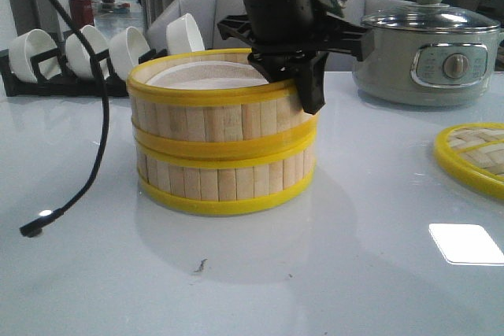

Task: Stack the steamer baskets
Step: 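Lower the held basket onto the middle basket and open the left gripper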

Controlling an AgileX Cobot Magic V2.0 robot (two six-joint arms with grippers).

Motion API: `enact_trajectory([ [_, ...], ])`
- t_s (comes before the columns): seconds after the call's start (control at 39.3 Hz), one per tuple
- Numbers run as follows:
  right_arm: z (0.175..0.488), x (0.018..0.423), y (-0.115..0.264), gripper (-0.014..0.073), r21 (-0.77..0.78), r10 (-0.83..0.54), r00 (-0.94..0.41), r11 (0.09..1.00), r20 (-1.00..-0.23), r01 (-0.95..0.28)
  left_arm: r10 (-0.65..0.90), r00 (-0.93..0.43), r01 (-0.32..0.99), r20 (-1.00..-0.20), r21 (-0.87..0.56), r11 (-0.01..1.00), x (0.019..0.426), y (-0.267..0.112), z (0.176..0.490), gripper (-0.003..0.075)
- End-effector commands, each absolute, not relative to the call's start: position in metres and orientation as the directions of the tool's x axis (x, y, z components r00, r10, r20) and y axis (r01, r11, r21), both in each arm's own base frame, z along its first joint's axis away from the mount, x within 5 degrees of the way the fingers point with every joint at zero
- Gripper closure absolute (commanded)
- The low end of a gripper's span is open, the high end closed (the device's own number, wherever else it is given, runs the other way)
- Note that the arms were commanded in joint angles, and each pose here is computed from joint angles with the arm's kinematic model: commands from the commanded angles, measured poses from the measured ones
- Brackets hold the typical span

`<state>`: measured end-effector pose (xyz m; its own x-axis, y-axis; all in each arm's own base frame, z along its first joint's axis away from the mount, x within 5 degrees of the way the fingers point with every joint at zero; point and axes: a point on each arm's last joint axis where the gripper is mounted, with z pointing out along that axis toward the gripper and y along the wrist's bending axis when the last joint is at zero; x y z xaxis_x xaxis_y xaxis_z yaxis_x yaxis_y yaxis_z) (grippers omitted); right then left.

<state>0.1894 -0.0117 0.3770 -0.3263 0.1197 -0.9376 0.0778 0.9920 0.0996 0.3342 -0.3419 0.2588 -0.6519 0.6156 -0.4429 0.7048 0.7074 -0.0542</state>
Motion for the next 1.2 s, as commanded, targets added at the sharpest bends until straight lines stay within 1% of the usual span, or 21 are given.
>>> enact_trajectory([
  [0.0,0.398,0.1888,-0.0129,0.0152,0.086,0.099,-0.209,0.994,-0.973,0.074,0.549,-0.598,0.722,-0.584,-0.094,0.686,0.324,-0.347,0.3052,0.0636],
  [0.59,0.398,0.1888,-0.0129,0.0152,0.086,0.099,-0.209,0.994,-0.973,0.074,0.558,-0.591,0.723,-0.583,-0.074,0.687,0.325,-0.3459,0.305,0.0629],
  [0.66,0.398,0.1888,-0.0129,0.0152,0.086,0.099,-0.209,0.994,-0.973,0.074,0.568,-0.581,0.723,-0.582,-0.05,0.689,0.3262,-0.3445,0.3048,0.0598],
  [0.87,0.398,0.1888,-0.0129,0.0152,0.086,0.099,-0.209,0.994,-0.973,0.074,0.582,-0.572,0.724,-0.577,-0.021,0.69,0.3274,-0.3426,0.3043,0.0401],
  [0.94,0.398,0.1888,-0.0129,0.0152,0.086,0.099,-0.209,0.994,-0.973,0.074,0.582,-0.572,0.724,-0.577,-0.021,0.69,0.3274,-0.3426,0.3043,0.0351],
  [1.02,0.398,0.1888,-0.0129,0.0152,0.086,0.099,-0.209,0.994,-0.973,0.074,0.583,-0.572,0.724,-0.577,-0.021,0.69,0.3274,-0.3426,0.3043,0.0328],
  [1.17,0.3979,0.1887,-0.0129,0.0152,0.086,0.1,-0.21,0.994,-0.973,0.074,0.579,-0.574,0.721,-0.579,-0.021,0.693,0.3276,-0.3425,0.305,0.0328],
])
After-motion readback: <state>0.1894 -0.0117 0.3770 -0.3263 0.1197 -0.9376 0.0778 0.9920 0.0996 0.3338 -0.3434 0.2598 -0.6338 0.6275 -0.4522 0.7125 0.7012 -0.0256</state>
